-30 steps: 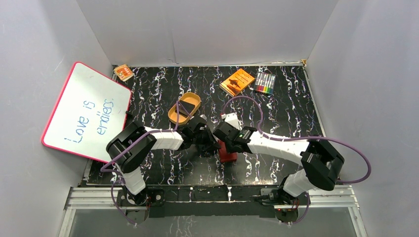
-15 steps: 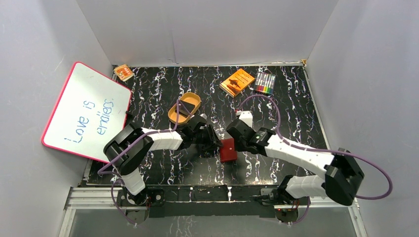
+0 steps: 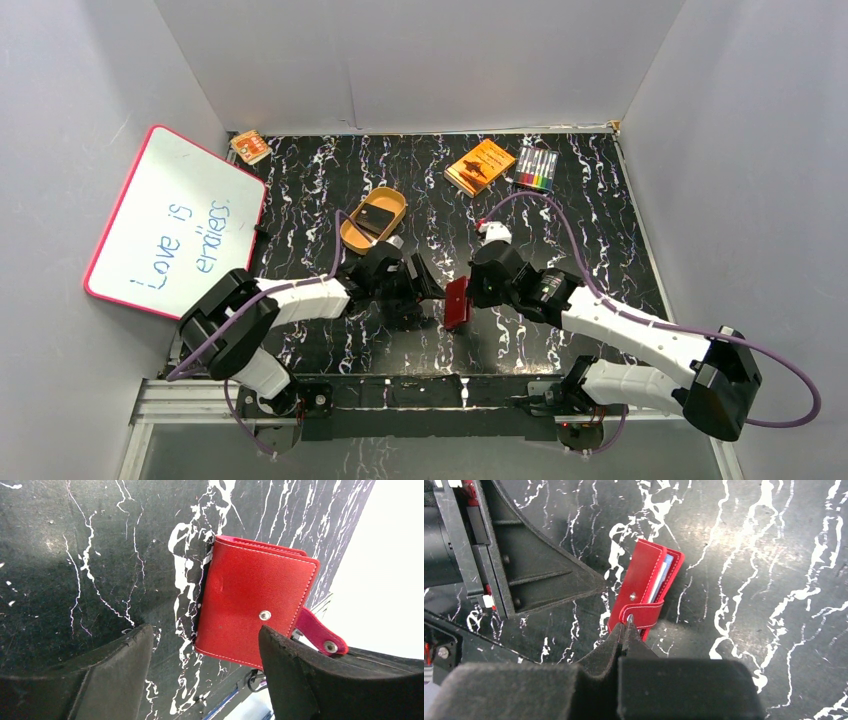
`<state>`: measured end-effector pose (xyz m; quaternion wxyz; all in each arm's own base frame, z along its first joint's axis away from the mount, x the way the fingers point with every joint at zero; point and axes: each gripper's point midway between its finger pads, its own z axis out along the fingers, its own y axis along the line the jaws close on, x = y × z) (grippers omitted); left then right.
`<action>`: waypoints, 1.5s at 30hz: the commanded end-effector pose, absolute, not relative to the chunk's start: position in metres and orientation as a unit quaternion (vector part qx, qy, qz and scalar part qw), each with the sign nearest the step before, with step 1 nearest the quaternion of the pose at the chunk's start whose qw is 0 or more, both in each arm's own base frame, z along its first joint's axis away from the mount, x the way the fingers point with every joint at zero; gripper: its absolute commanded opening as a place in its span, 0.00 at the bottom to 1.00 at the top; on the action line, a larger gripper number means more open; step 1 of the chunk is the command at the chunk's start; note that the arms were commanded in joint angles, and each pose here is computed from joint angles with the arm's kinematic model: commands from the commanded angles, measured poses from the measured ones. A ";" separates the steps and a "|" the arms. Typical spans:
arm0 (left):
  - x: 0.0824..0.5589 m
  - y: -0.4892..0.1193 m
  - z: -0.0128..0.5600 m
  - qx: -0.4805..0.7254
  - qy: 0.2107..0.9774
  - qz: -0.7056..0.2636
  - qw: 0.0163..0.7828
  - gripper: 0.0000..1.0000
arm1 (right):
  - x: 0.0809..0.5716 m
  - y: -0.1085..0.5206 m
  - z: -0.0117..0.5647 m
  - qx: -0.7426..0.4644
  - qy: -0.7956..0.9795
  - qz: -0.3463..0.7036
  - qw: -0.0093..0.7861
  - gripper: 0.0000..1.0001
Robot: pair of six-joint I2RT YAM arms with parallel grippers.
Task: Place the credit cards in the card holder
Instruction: Open the card holder at the center of the board.
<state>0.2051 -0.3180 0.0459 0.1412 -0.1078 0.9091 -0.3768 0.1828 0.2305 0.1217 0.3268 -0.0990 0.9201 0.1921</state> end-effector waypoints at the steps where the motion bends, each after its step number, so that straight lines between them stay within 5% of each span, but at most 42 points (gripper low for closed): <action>1: 0.210 -0.320 0.068 -0.110 0.895 -0.398 0.168 0.75 | 0.186 0.251 0.140 -0.115 0.897 0.250 0.347 0.00; 33: 0.221 -0.323 0.084 -0.088 0.896 -0.390 0.192 0.77 | 0.188 0.263 0.157 -0.126 0.878 0.281 0.366 0.00; 40: 0.219 -0.322 0.069 -0.084 0.906 -0.375 0.177 0.70 | 0.187 0.266 0.159 -0.130 0.876 0.288 0.364 0.00; 45: 0.216 -0.313 0.057 -0.091 0.916 -0.349 0.174 0.53 | 0.188 0.261 0.156 -0.125 0.879 0.278 0.366 0.00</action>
